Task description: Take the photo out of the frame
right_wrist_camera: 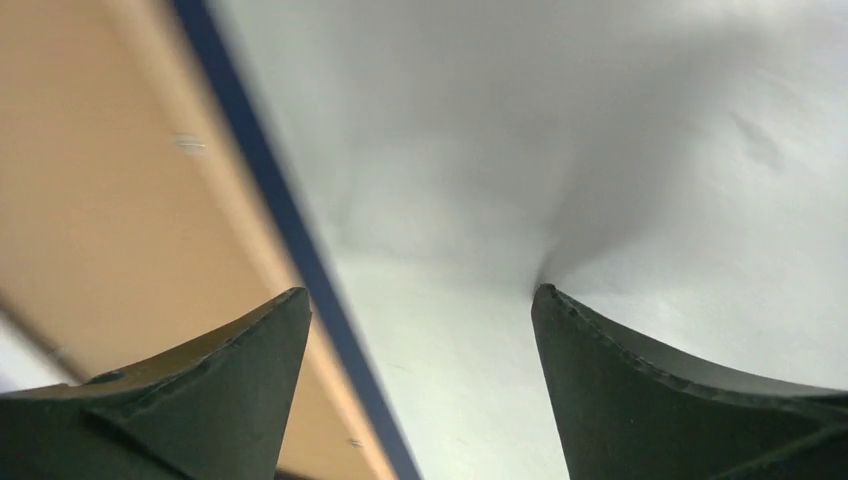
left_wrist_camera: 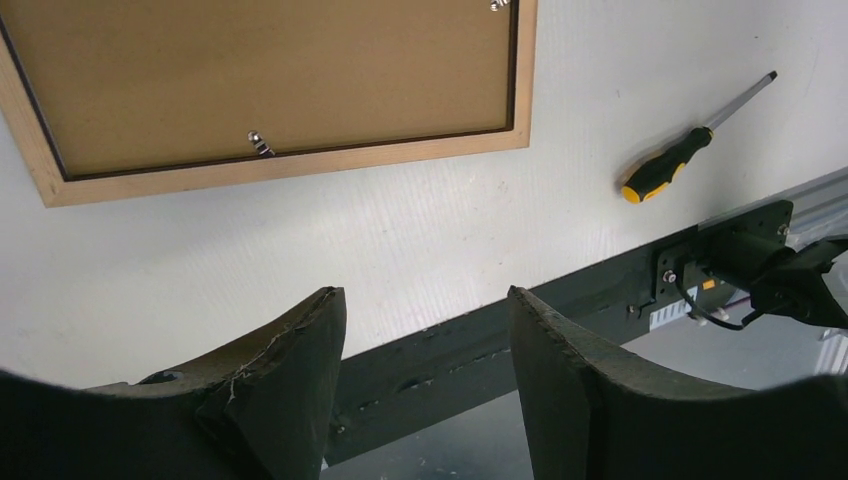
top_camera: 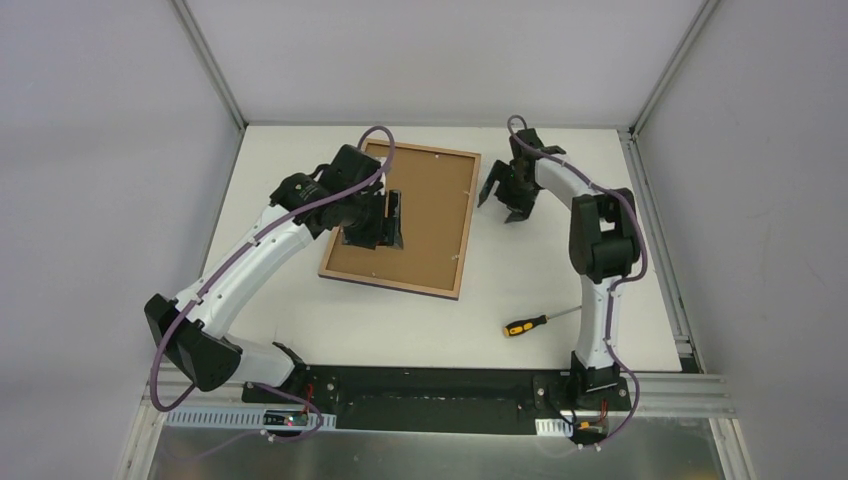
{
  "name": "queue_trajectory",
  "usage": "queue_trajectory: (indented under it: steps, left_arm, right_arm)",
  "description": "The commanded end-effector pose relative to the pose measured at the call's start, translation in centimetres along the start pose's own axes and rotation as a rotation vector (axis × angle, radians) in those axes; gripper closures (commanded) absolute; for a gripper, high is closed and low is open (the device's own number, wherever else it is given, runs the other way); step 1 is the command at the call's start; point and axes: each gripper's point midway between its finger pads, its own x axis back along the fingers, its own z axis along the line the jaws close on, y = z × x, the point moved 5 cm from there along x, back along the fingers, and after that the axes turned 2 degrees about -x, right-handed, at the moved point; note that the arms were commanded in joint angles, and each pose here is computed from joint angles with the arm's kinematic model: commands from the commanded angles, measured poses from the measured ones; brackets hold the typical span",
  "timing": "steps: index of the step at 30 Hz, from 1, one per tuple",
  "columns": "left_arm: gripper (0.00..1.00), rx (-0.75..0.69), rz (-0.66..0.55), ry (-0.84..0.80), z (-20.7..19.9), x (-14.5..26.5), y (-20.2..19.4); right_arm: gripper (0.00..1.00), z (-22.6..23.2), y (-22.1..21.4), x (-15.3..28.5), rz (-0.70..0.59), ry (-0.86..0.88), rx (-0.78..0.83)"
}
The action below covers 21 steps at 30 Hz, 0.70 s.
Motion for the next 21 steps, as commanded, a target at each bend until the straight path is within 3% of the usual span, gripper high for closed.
queue_trajectory:
  steps: [1, 9, 12, 16, 21]
  left_arm:
    - [0.39, 0.007, -0.020, -0.068, -1.0, -0.4, 1.2]
    - [0.38, 0.181, -0.042, -0.132, -1.7, -0.8, 0.2]
    - [0.37, 0.248, -0.037, -0.171, -1.9, -0.9, -0.7]
    - [0.37, 0.311, -0.027, -0.223, -2.1, -0.3, -1.9]
    - [0.34, 0.361, -0.045, -0.252, -1.8, 0.5, -3.2]
  right_arm:
    - [0.13, -7.0, -2.8, 7.2, -0.056, -0.508, -0.046]
    - [0.05, -10.2, -16.6, 15.2, -0.140, -0.498, -0.257]
    - [0.04, -12.9, -20.5, 15.7, -0.160, -0.513, -0.388]
    - [0.04, -15.5, -22.6, 15.6, -0.183, -0.543, -0.498]
    - [0.10, -14.9, -22.4, 12.9, -0.156, -0.439, -0.501]
